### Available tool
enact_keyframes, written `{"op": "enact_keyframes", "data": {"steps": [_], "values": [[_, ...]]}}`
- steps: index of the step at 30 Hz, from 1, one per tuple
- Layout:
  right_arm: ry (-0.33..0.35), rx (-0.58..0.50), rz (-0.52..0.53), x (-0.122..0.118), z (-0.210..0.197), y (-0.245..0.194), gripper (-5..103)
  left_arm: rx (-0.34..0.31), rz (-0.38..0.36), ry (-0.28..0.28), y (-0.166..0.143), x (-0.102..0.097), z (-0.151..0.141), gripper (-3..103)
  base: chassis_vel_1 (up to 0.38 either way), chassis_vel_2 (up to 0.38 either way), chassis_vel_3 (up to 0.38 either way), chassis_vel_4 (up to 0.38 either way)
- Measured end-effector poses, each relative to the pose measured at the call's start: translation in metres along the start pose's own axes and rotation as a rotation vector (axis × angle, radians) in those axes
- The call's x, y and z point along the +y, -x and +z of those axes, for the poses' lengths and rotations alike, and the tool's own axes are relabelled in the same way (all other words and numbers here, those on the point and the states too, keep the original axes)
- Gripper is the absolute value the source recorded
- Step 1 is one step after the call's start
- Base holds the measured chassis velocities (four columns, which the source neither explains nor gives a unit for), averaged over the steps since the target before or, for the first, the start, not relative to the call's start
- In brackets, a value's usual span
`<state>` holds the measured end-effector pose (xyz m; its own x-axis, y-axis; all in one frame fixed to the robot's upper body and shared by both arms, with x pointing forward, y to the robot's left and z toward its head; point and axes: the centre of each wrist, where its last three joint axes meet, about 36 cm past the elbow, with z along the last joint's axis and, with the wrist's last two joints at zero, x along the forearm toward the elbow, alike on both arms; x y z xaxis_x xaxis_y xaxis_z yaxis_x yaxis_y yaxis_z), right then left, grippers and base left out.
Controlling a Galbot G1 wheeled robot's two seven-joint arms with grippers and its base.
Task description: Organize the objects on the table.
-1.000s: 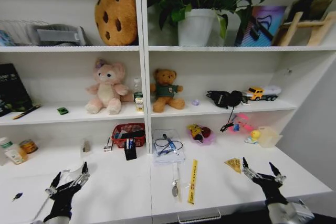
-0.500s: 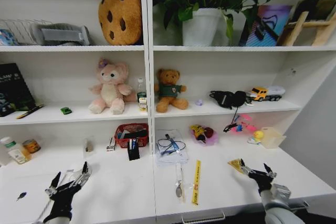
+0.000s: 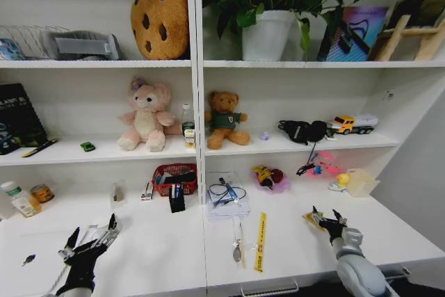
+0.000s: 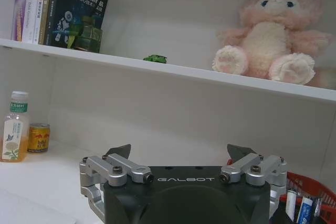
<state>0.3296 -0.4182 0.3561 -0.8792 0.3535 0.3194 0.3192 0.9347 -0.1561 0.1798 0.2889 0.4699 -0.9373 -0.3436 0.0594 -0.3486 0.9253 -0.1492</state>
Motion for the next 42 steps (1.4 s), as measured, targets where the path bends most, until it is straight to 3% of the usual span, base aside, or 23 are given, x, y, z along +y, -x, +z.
{"op": "enact_keyframes", "data": {"steps": [2, 4, 5, 9, 12, 17, 25, 31, 33, 40, 42], "values": [[-0.007, 0.015, -0.002, -0.001, 0.006, 0.002, 46, -0.002, 0.001, 0.000, 0.001, -0.002, 0.000, 100, 0.000, 0.000, 0.000, 0.000], [-0.009, 0.017, -0.005, -0.001, 0.007, 0.002, 46, -0.002, 0.000, 0.000, 0.001, -0.003, 0.000, 100, 0.000, 0.000, 0.000, 0.000], [-0.013, 0.020, -0.009, -0.001, 0.009, 0.001, 36, -0.003, 0.000, -0.002, 0.002, -0.004, -0.001, 100, 0.000, 0.000, 0.000, 0.000], [-0.016, 0.020, -0.013, 0.000, 0.011, 0.000, 25, -0.003, -0.003, -0.002, 0.001, -0.005, -0.001, 100, 0.000, 0.000, 0.000, 0.000], [-0.015, 0.004, -0.024, 0.004, 0.007, -0.003, 9, -0.002, -0.008, 0.000, 0.000, -0.003, -0.001, 100, 0.000, 0.000, 0.000, 0.000], [-0.002, -0.046, -0.043, 0.009, -0.011, -0.007, 1, -0.006, -0.008, 0.002, -0.002, -0.002, -0.002, 100, 0.000, 0.000, 0.000, 0.000], [0.034, -0.137, -0.119, 0.032, -0.057, 0.009, 0, -0.010, -0.009, 0.004, -0.004, -0.003, -0.005, 100, 0.000, 0.000, 0.000, 0.000], [0.011, -0.159, -0.186, 0.065, -0.059, 0.060, 0, -0.011, -0.015, 0.012, -0.007, -0.003, -0.006, 100, 0.000, 0.000, 0.000, 0.000], [-0.004, -0.173, -0.206, 0.087, -0.067, 0.090, 0, -0.013, -0.018, 0.015, -0.007, -0.004, -0.007, 100, 0.000, 0.000, 0.000, 0.000], [-0.022, -0.168, -0.215, 0.113, -0.078, 0.116, 0, -0.014, -0.024, 0.014, -0.005, -0.006, -0.009, 100, 0.000, 0.000, 0.000, 0.000], [-0.027, -0.159, -0.208, 0.114, -0.076, 0.121, 11, -0.011, -0.026, 0.014, -0.004, -0.006, -0.008, 100, 0.000, 0.000, 0.000, 0.000]]}}
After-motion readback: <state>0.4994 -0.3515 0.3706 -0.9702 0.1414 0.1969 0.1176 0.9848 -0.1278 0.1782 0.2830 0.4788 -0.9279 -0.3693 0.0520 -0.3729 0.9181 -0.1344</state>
